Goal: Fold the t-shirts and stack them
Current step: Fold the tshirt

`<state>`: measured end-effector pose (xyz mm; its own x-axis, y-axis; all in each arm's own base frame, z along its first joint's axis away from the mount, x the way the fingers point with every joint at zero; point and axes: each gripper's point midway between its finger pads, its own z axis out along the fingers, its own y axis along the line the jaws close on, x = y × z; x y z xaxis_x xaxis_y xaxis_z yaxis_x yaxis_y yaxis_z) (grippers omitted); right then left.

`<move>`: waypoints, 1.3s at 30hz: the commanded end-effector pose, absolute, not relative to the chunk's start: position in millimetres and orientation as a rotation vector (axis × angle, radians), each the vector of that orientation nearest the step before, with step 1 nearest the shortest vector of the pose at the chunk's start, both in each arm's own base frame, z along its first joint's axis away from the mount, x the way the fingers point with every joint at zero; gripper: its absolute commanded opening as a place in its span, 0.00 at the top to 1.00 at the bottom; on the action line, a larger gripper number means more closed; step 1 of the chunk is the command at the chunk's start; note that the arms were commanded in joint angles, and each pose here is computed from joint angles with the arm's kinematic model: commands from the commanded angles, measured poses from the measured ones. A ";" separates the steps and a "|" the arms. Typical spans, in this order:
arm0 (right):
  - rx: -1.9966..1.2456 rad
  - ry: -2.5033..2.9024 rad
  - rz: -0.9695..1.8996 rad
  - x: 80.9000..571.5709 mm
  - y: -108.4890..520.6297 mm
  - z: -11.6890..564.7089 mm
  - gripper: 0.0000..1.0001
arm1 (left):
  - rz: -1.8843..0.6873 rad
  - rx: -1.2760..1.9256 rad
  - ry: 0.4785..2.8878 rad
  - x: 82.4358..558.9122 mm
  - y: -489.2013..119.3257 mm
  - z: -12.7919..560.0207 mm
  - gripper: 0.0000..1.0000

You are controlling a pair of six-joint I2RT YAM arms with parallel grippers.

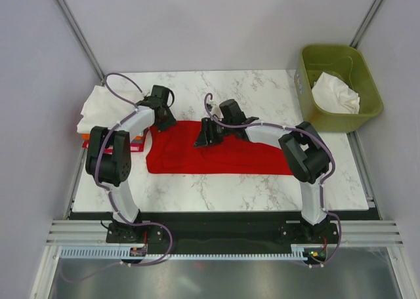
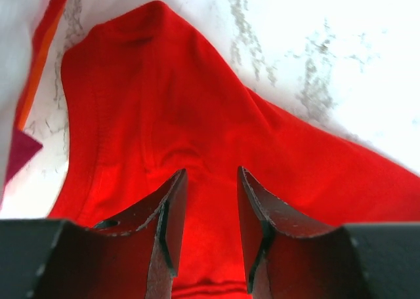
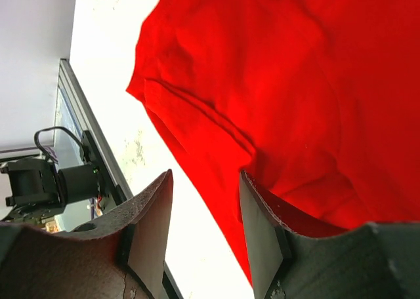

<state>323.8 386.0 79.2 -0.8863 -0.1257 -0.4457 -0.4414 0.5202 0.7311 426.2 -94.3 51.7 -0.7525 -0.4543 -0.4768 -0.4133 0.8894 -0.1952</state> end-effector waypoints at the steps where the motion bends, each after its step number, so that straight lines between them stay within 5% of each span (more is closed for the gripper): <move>1: -0.500 2.395 1.268 338.7 394.7 78.1 0.47 | -0.133 -0.568 2.497 418.4 -104.5 75.2 0.56; 17: -0.471 2.509 1.252 315.6 383.8 45.9 0.58 | -0.095 -0.553 2.563 425.2 -123.2 42.8 0.55; 25: -0.435 2.555 1.260 300.9 374.7 41.7 0.87 | -0.059 -0.551 2.567 427.7 -119.7 38.5 0.55; 39: -0.428 2.551 1.363 276.6 369.5 48.4 0.84 | -0.017 -0.558 2.589 427.0 -115.7 28.2 0.55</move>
